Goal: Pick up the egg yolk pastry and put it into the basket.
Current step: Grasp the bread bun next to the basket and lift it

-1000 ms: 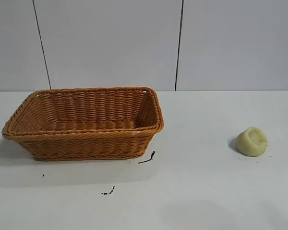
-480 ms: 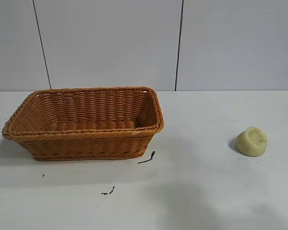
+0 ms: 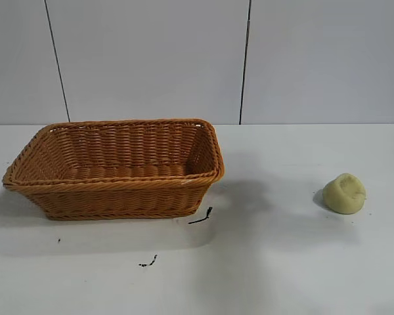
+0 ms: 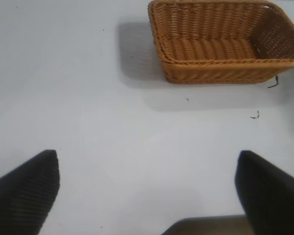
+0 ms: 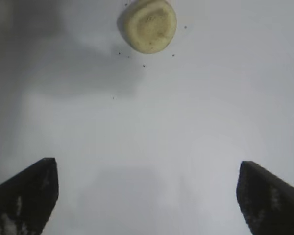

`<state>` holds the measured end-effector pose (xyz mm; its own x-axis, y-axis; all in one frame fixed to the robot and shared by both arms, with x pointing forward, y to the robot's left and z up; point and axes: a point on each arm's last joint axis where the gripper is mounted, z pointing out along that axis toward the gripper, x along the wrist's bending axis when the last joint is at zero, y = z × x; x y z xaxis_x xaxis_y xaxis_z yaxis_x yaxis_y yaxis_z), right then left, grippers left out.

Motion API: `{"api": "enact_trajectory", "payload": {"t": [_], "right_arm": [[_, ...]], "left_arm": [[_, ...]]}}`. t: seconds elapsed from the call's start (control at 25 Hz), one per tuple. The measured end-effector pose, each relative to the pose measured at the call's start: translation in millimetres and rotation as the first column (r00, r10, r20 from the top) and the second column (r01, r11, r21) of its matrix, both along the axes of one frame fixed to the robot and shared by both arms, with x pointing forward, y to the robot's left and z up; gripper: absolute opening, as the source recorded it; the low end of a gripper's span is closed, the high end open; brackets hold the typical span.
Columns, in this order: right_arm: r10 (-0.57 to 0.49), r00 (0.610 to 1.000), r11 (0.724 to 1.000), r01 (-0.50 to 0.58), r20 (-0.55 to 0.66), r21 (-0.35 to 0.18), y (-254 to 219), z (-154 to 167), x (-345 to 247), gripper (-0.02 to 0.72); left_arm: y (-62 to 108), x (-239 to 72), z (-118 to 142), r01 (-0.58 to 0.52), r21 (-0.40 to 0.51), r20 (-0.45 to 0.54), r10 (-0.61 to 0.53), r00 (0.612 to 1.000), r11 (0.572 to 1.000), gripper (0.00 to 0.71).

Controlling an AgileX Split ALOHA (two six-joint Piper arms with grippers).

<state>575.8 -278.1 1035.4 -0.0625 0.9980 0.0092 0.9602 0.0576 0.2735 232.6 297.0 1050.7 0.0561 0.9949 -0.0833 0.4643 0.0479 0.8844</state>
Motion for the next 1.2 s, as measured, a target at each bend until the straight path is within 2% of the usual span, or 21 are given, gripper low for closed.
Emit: {"api": "enact_trajectory", "payload": {"t": [0.28,0.56,0.96,1.2], "right_arm": [[0.002,0.999,1.0,-0.001,-0.053,0.005,2,-22,29,0.689],[0.01,0.995,1.0,-0.01,-0.095,0.0,7,-60,45,0.689],[0.007,0.991,1.0,-0.008,-0.134,-0.007,8,-132,66,0.689],[0.006,0.988,1.0,-0.007,-0.153,-0.008,8,-149,68,0.689]], "left_arm": [[0.0,0,0,0.0,0.0,0.0,0.0,1.0,1.0,0.695],[0.0,0,0,0.0,0.0,0.0,0.0,1.0,1.0,0.695],[0.0,0,0,0.0,0.0,0.0,0.0,1.0,1.0,0.695],[0.0,0,0,0.0,0.0,0.0,0.0,1.0,1.0,0.695]]}}
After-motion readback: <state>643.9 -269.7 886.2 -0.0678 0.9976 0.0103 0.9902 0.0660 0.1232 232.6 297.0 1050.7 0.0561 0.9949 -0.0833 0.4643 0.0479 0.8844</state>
